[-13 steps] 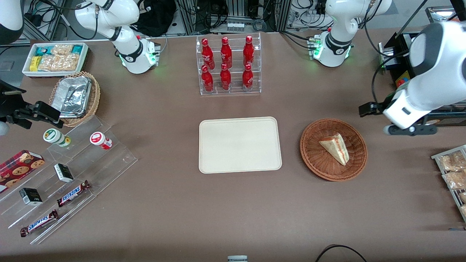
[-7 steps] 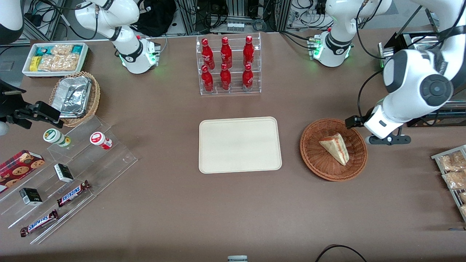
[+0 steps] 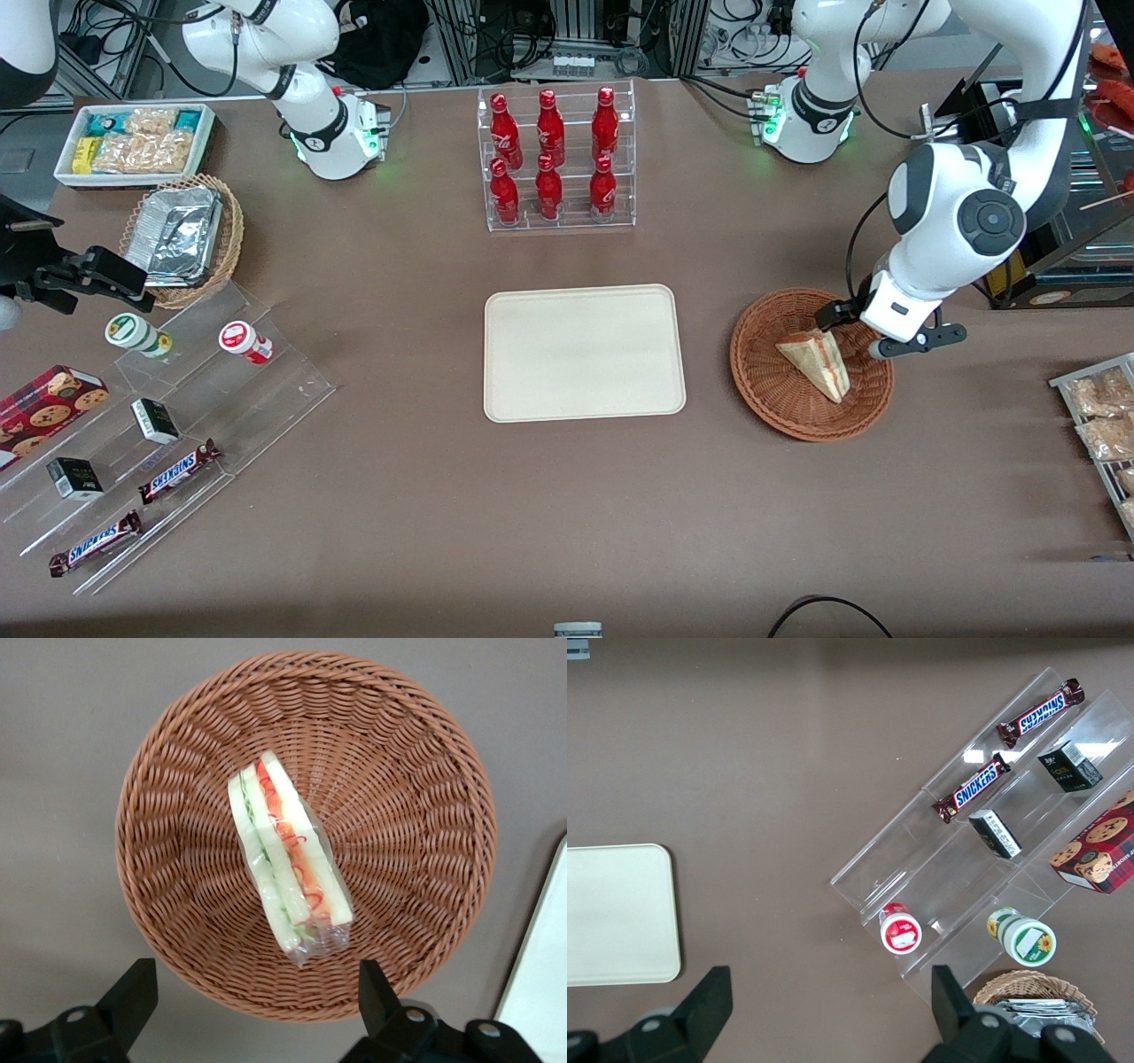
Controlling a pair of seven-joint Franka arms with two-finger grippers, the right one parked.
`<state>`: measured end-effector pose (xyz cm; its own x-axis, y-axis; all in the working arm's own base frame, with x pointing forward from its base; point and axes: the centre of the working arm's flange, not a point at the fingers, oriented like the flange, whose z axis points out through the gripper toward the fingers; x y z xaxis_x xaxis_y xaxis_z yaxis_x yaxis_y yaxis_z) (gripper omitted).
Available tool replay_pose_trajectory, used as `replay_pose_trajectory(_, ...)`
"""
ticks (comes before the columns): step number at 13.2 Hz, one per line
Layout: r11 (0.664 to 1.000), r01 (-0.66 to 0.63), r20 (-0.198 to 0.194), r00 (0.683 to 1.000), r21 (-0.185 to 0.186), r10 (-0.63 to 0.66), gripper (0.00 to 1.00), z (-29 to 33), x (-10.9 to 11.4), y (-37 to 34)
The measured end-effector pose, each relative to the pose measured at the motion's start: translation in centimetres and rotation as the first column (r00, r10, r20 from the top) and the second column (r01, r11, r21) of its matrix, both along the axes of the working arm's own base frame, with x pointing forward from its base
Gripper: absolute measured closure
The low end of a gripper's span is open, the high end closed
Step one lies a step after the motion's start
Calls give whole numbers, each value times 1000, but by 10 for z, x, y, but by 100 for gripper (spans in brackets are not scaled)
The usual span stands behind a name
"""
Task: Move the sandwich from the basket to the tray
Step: 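Move the left gripper over the wrapped sandwich in the wicker basket and lower, then close the left gripper on the wrapped sandwich and lift it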
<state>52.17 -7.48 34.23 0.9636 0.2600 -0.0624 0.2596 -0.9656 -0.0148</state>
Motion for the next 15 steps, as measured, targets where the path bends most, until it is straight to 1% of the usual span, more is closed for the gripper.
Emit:
replay_pose_trajectory(1, 999, -54, 3, 999, 3, 54, 0, -1, -1, -4)
replay_pose_trajectory(3, 983, -182, 33, 983, -1, 182, 0, -8, -2, -10)
replay_pose_trajectory(6, 928, -371, 51, 927, -13, 371, 0, -28, -1, -17)
replay_pose_trajectory(8, 893, -450, 45, 892, -14, 450, 0, -38, 0, -17)
replay_pose_trajectory(9, 871, -490, 49, 870, -20, 491, 0, -42, 2, -18)
replay_pose_trajectory(10, 853, -521, 51, 851, -25, 522, 0, -48, 3, -18)
replay_pose_trajectory(11, 841, -541, 48, 839, -26, 541, 0, -54, 4, -18)
replay_pose_trajectory(15, 831, -556, 15, 831, -6, 556, 0, -76, 2, -18)
